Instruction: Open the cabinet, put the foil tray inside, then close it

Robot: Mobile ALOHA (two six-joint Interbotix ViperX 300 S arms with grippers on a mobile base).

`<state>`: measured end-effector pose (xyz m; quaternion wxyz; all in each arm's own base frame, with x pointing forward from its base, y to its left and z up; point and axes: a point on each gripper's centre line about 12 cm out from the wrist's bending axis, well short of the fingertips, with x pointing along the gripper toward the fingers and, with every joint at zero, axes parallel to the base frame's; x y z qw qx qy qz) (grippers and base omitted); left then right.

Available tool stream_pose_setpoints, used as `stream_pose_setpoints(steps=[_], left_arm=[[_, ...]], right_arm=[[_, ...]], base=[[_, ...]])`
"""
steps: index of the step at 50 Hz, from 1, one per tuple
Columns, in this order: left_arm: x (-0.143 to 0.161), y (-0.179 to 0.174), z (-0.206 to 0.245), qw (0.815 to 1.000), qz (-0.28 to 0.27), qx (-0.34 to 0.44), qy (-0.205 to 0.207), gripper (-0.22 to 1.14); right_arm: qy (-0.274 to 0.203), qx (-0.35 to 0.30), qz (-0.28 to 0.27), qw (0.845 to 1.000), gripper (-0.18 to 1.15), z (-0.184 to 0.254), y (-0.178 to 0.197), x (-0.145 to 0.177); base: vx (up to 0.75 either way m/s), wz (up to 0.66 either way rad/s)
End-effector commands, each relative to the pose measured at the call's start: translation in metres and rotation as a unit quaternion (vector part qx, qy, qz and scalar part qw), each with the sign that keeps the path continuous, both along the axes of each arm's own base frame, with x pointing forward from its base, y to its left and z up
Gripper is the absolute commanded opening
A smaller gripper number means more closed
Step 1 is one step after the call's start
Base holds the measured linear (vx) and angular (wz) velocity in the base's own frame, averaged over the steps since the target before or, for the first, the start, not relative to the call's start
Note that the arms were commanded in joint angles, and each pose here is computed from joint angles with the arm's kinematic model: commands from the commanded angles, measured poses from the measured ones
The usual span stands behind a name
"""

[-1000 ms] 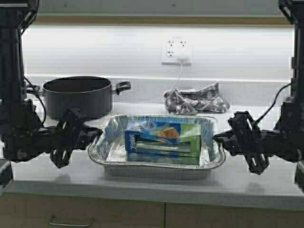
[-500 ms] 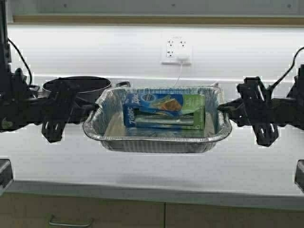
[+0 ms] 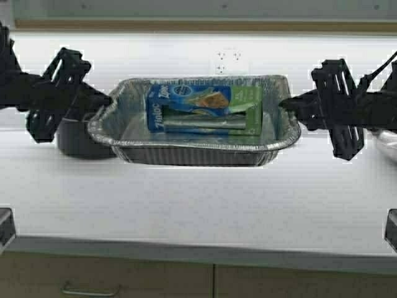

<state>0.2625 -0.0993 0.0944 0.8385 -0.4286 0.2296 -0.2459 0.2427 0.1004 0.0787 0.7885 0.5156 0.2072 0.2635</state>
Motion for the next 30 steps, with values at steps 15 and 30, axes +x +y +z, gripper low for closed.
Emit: stream_pose_setpoints(steps=[15,30], left_arm=[[-0.012,-0.004,0.043,0.999,-0.016,-0.047,-0.012,0.02],[-0.009,-0.005,0.085,0.996,-0.016,-0.082,-0.020,0.03]], right_arm=[[-0.036,0.005,0.025,0.999,0.07,0.058,0.022,-0.009],[-0.034,0.004,0.012,0.999,0.07,0.086,0.019,-0.010]], base=[[0.00,0.00],[0.00,0.00]])
